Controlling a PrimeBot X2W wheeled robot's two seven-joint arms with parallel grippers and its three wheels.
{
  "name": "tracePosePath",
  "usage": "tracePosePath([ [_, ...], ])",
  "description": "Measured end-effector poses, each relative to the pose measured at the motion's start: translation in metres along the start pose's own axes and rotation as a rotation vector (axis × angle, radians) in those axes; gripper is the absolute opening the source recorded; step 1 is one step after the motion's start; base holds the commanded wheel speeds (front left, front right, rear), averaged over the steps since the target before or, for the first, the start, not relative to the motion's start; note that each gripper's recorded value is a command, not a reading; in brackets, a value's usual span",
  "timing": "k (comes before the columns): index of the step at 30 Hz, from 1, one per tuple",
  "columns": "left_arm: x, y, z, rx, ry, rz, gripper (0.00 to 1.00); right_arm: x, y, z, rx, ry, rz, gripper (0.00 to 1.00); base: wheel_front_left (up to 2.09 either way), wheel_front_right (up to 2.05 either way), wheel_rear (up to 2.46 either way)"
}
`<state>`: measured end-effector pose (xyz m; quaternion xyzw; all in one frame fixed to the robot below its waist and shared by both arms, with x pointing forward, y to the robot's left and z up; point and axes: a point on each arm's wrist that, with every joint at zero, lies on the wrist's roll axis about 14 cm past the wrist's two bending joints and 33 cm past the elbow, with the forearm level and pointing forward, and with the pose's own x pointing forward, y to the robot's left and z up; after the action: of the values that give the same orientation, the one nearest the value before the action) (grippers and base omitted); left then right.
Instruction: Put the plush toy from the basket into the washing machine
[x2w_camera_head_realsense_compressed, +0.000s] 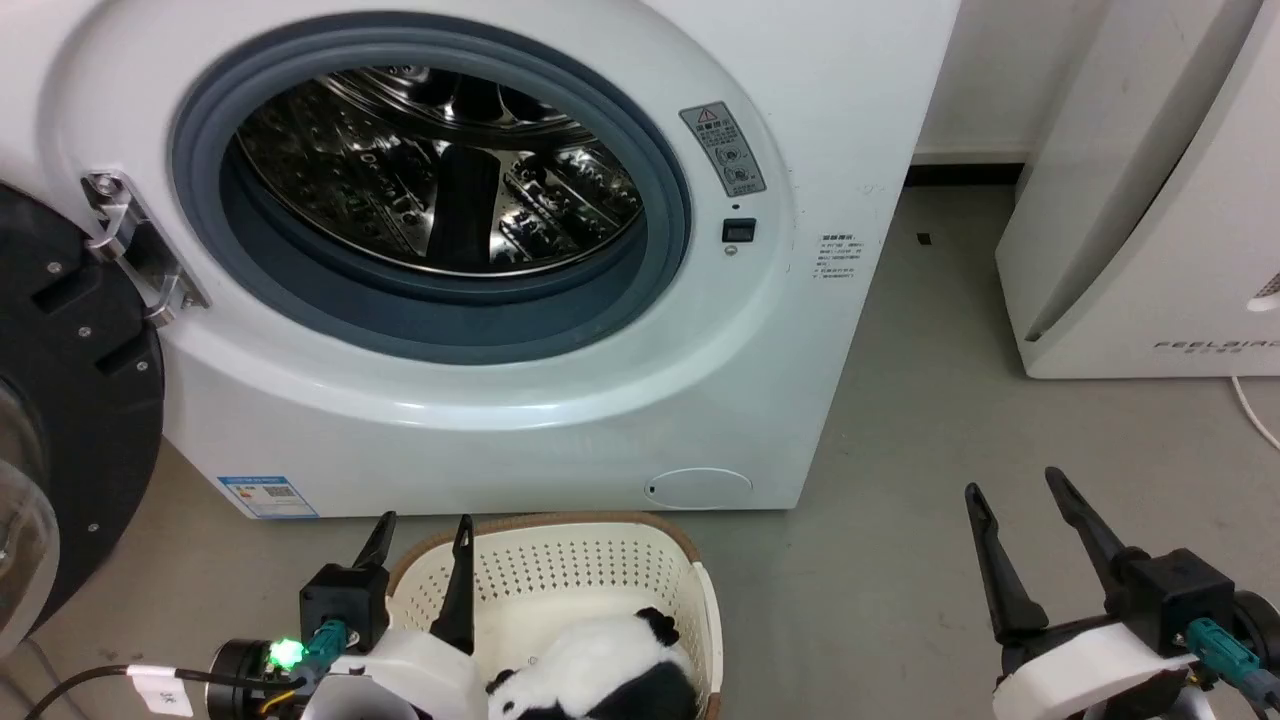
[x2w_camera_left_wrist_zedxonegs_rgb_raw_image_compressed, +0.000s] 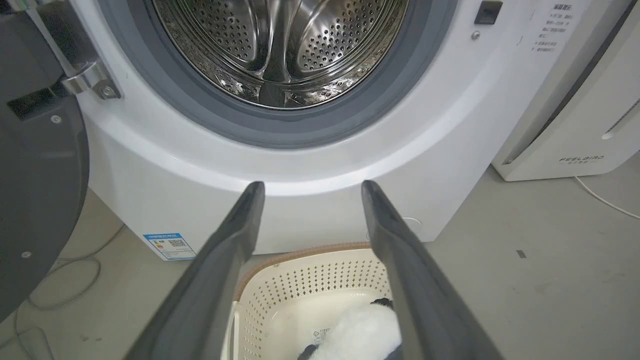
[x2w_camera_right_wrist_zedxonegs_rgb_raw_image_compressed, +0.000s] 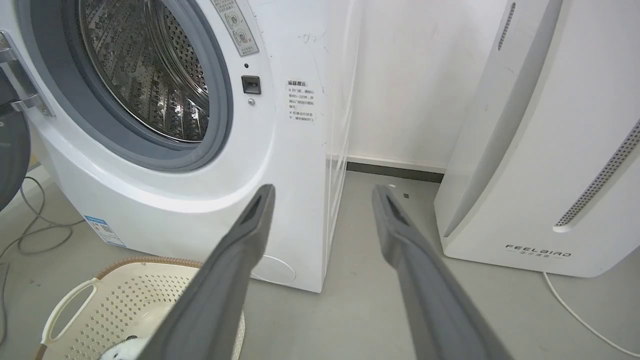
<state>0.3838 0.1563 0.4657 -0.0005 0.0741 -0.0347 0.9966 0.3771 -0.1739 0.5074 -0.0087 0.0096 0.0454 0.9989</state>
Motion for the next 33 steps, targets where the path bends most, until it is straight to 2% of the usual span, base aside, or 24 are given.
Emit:
tracePosePath([
  [15,0.023,-0.015,-0.045,-0.012,0.126,-0.060,1.00,0.011,-0.006,-0.008,-0.001,0.002,-0.016,1.00,0.00,0.00,0.00],
  [33,0.053,-0.036,-0.131,0.014,0.386,-0.177,1.00,0.028,-0.022,-0.037,0.005,0.054,-0.056,1.00,0.00,0.00,0.00],
])
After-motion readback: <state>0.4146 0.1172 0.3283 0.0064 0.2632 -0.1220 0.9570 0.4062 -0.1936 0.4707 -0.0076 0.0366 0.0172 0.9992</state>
